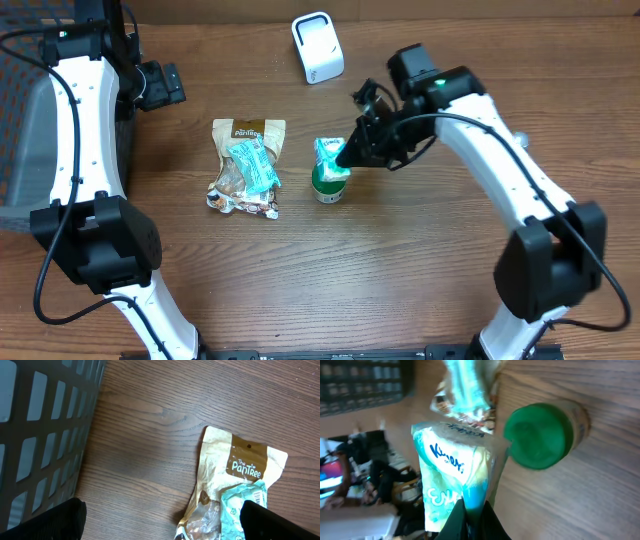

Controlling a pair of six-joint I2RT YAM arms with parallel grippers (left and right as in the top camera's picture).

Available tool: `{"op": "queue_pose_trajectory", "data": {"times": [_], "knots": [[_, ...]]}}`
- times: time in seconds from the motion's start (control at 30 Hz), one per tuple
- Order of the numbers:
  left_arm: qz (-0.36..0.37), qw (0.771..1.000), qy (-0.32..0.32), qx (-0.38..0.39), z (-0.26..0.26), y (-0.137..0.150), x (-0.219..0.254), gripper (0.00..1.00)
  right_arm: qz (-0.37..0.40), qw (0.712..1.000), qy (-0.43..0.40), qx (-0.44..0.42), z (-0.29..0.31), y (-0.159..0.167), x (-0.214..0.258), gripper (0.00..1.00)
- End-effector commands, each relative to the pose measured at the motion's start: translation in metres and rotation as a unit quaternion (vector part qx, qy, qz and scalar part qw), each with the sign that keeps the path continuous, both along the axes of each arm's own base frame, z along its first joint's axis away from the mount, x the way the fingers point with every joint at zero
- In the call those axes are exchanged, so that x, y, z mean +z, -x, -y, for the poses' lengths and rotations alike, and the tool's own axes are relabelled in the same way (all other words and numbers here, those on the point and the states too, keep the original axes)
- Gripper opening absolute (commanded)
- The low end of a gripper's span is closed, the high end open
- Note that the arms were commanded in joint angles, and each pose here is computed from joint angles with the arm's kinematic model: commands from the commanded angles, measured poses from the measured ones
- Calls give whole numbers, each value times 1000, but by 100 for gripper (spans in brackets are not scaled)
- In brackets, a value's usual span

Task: Scan the item barcode
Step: 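Lift the Kleenex pack off the jar and pull it right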

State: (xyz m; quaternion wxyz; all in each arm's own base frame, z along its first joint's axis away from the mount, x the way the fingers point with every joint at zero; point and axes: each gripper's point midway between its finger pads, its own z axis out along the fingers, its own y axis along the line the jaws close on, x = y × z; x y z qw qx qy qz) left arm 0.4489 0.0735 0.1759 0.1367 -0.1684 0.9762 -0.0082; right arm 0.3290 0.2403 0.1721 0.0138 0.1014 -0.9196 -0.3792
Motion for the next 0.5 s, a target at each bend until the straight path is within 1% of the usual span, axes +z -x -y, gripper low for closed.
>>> {"op": "queue_pose_trajectory", "data": {"times": [0.0, 0.17, 0.37, 0.47], "knots": [[12, 1000, -3, -9, -1, -4, 7, 100, 44, 996, -72, 29, 5, 2, 41, 4], [12, 1000, -3, -9, -1, -4, 7, 100, 50, 987, -139, 63, 16, 14, 58, 4], [12, 1000, -3, -9, -1, -4, 7, 99, 54, 982, -164, 80, 32, 25, 65, 4], [12, 1000, -3, -9, -1, -4, 7, 100, 69, 971, -202, 103, 35, 35, 76, 4]]}}
